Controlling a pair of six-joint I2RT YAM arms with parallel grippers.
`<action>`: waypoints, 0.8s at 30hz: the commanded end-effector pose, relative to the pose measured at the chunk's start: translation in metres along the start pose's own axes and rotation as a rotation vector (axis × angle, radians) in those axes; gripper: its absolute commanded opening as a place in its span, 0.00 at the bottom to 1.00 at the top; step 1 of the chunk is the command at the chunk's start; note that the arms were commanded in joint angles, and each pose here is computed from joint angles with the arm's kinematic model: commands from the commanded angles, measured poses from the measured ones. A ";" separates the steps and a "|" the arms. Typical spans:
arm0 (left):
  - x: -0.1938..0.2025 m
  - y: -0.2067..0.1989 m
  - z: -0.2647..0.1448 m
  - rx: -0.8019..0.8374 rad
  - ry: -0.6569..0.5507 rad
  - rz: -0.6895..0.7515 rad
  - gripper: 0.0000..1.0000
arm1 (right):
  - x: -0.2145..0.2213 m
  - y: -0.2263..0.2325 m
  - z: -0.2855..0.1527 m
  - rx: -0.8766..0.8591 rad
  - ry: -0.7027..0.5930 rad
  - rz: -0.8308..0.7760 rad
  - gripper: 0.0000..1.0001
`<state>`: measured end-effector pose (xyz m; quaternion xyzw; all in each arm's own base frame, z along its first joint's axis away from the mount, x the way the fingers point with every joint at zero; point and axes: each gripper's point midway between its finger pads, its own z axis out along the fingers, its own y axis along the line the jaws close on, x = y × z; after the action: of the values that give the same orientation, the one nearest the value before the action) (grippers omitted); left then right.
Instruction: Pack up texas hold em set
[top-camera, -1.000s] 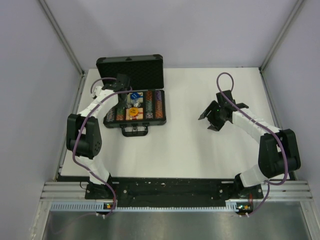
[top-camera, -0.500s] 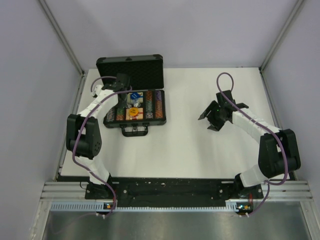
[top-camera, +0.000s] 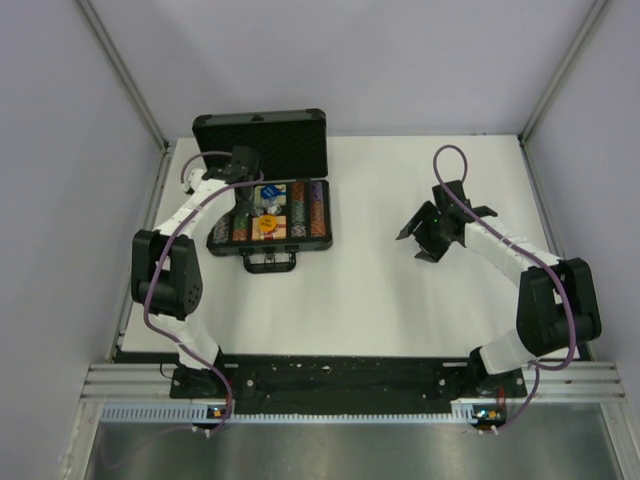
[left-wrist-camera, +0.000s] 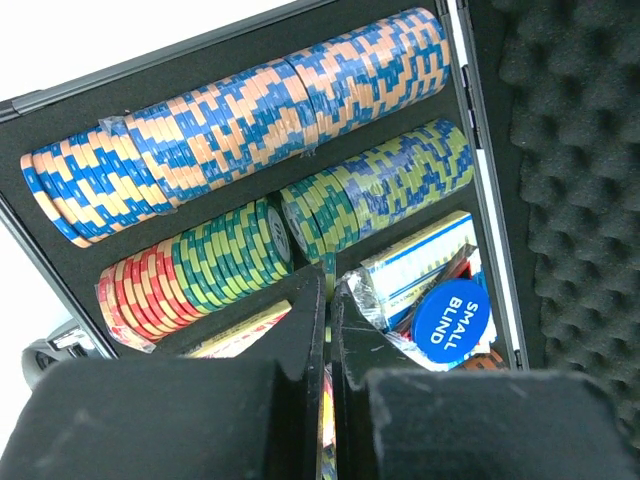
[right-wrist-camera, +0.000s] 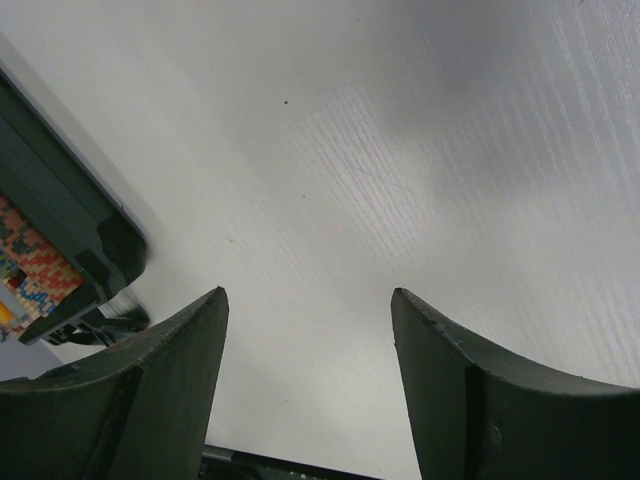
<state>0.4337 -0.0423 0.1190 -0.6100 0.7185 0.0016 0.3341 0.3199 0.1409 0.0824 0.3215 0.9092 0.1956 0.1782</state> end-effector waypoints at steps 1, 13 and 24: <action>-0.023 -0.012 -0.023 0.071 -0.037 -0.030 0.00 | -0.005 0.002 0.000 -0.008 -0.008 0.001 0.66; -0.027 0.008 -0.029 -0.001 -0.043 -0.034 0.00 | -0.004 0.001 0.001 -0.004 -0.006 0.000 0.66; -0.024 0.006 -0.010 0.005 -0.062 -0.061 0.00 | -0.004 0.000 0.001 -0.004 -0.006 -0.004 0.65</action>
<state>0.4153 -0.0332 0.1303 -0.6184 0.7110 0.0142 0.3344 0.3197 0.1413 0.0824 0.3212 0.9093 0.1967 0.1772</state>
